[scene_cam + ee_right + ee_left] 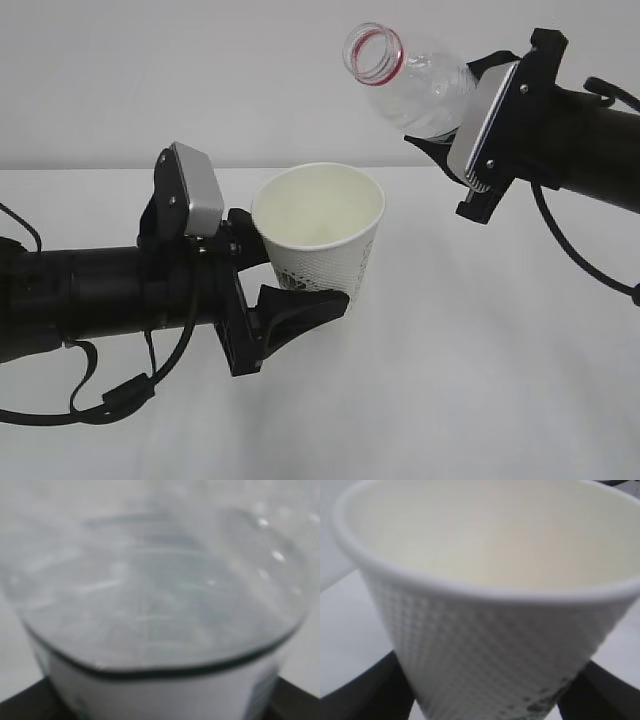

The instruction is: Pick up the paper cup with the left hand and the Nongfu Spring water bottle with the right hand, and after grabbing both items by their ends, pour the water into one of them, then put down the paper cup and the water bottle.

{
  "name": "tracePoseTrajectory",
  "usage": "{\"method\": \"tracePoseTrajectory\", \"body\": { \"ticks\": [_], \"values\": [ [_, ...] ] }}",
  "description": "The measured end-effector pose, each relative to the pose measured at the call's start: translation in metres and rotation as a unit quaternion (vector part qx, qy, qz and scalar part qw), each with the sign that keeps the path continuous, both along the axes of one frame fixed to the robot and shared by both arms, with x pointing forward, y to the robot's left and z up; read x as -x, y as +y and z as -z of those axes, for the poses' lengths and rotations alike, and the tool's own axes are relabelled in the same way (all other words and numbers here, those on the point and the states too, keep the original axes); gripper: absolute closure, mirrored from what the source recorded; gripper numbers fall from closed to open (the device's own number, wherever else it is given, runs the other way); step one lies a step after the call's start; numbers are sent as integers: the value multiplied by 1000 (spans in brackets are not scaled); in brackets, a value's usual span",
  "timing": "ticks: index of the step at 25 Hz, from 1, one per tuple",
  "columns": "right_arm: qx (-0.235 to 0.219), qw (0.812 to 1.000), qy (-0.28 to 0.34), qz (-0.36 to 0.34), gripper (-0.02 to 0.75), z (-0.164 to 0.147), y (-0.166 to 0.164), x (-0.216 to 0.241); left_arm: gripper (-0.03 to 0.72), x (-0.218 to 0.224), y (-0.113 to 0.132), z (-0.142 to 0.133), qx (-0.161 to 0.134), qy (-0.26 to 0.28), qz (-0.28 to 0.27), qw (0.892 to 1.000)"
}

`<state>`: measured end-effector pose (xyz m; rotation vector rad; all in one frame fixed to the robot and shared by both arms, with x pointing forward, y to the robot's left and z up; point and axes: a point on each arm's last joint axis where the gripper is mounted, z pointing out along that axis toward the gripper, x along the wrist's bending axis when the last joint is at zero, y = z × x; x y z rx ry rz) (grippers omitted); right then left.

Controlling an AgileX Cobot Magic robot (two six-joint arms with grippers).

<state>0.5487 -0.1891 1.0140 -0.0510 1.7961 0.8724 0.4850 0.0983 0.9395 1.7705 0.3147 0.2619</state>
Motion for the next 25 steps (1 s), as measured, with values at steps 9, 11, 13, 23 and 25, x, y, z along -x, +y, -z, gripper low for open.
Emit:
{"method": "tracePoseTrajectory", "body": {
  "ticks": [9,11,13,23,25],
  "values": [
    [49,999,-13,-4,260,-3,0,-4,109,0,0,0,0,0,0,1000],
    [64,998,-17,-6,260,-4,0,-6,109,0,0,0,0,0,0,1000],
    [71,997,-22,-5,260,-6,0,-7,109,0,0,0,0,0,0,1000],
    [85,995,-44,-1,260,-18,1,-15,109,0,0,0,0,0,0,1000],
    [91,995,-49,-1,260,-19,1,-15,109,0,0,0,1,0,-1,1000]
  ]
}}
